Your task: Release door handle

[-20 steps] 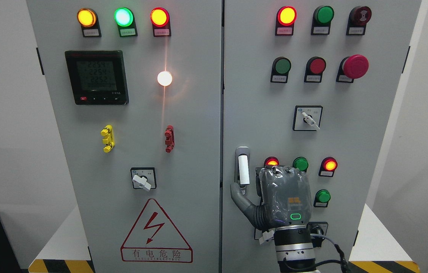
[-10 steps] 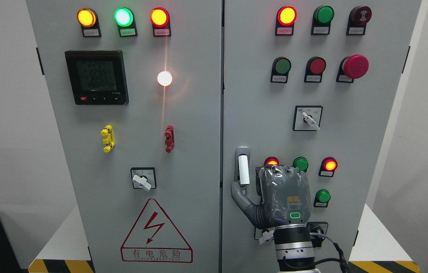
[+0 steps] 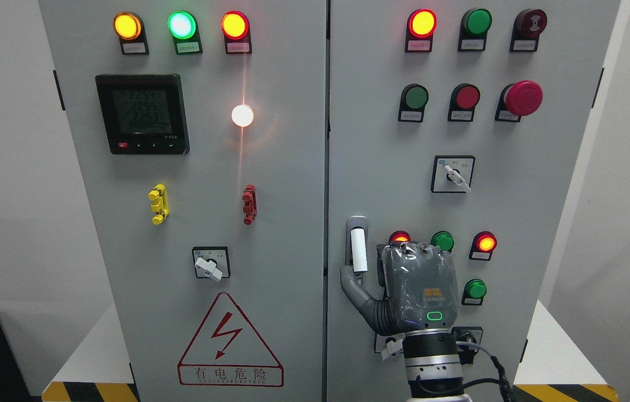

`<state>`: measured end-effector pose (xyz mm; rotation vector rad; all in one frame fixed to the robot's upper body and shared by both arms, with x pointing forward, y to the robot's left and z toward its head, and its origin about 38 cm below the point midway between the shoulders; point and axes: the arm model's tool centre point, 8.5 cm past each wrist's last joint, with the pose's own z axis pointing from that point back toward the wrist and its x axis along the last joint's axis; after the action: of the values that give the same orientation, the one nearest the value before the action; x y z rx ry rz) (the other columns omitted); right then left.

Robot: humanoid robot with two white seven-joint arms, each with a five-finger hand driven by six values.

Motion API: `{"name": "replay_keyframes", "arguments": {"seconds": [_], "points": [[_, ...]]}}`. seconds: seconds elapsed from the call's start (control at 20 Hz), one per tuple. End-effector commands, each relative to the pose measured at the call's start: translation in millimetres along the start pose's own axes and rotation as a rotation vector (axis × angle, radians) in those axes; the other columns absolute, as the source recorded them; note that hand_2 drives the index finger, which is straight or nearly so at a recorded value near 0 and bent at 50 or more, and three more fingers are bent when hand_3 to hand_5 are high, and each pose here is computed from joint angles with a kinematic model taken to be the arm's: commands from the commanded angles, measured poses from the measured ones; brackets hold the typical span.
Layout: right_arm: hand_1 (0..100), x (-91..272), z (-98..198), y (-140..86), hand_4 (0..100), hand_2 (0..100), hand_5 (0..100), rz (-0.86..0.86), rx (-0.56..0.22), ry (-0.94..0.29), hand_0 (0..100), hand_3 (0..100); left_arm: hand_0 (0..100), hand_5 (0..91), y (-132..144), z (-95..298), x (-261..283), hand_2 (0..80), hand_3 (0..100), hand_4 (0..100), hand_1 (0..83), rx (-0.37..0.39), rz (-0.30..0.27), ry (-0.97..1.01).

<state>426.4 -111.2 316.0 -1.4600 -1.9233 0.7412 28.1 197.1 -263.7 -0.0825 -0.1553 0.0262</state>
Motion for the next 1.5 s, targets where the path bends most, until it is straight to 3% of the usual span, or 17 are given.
{"name": "replay_keyframes", "arguments": {"seconds": [0.0, 1.45], "points": [[34, -0.7, -1.0, 2.9, 98, 94, 100, 0.002, 0.006, 0.003, 32, 100, 12, 0.0, 0.2, 0.7, -6.2, 0.0, 0, 0, 55.6, 0.000, 0.002, 0.012], [37, -0.3, -0.4, 2.2, 98, 95, 100, -0.004, 0.002, 0.007, 44, 100, 12, 0.0, 0.1, 0.6, -5.1, 0.0, 0, 0, 55.6, 0.000, 0.001, 0.009]]}}
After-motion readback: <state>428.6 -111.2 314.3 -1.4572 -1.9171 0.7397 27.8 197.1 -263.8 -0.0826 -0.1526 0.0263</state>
